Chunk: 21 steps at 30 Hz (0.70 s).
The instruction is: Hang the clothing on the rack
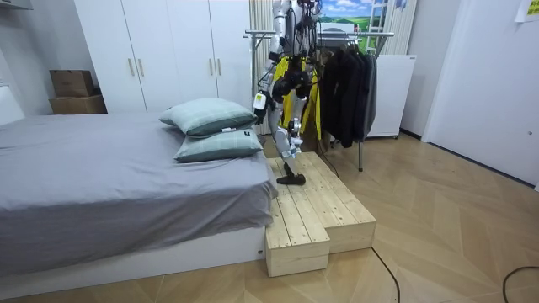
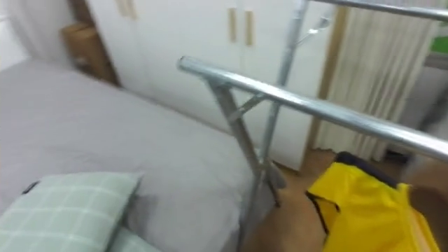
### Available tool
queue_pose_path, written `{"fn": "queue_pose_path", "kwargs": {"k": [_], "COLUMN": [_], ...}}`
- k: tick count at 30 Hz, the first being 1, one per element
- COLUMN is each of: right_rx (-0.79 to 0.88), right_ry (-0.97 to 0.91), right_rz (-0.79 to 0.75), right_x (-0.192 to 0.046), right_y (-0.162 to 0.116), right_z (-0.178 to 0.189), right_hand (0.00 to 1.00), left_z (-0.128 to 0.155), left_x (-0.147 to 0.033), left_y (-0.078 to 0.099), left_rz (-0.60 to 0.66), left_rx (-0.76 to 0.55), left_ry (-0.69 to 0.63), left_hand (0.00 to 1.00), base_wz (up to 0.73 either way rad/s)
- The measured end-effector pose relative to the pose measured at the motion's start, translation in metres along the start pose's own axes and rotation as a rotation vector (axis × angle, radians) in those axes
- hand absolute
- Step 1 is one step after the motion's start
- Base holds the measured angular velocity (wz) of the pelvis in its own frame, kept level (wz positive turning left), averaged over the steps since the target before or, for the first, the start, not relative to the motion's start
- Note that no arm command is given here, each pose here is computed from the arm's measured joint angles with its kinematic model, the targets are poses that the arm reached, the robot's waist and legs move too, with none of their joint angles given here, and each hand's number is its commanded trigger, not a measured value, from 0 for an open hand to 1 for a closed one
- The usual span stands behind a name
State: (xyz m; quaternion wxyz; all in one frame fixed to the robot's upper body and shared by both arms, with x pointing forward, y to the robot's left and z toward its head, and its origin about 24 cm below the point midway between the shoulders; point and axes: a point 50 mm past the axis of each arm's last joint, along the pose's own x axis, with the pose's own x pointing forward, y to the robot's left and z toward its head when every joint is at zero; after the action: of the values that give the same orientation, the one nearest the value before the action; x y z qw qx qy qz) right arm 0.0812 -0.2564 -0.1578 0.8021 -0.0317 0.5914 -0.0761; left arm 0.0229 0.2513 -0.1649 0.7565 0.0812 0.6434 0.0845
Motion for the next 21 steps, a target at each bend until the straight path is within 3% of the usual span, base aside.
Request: {"fn": "queue_pose_path", "kwargs": {"k": [11, 21], "right_rx": [0.031, 0.064], "right_ry": [0.052, 0.174], "right_rz": [0.028, -0.062], "right_x": [-0.002, -0.009], "right_y": [0.008, -0.001], "right_z": [-0.023, -0.058], "right_hand": [0.00, 0.00], "left_z": [0.010, 0.000], "left_x": [0.001, 0.000], "left_y": [0.006, 0.006], "left_rz": [0.039, 0.042], "left_rx": [0.071, -0.011], "left_ry": [-0.022, -0.003], "left_hand": [0.00, 0.00], "base_wz": [0.74, 0.84]}}
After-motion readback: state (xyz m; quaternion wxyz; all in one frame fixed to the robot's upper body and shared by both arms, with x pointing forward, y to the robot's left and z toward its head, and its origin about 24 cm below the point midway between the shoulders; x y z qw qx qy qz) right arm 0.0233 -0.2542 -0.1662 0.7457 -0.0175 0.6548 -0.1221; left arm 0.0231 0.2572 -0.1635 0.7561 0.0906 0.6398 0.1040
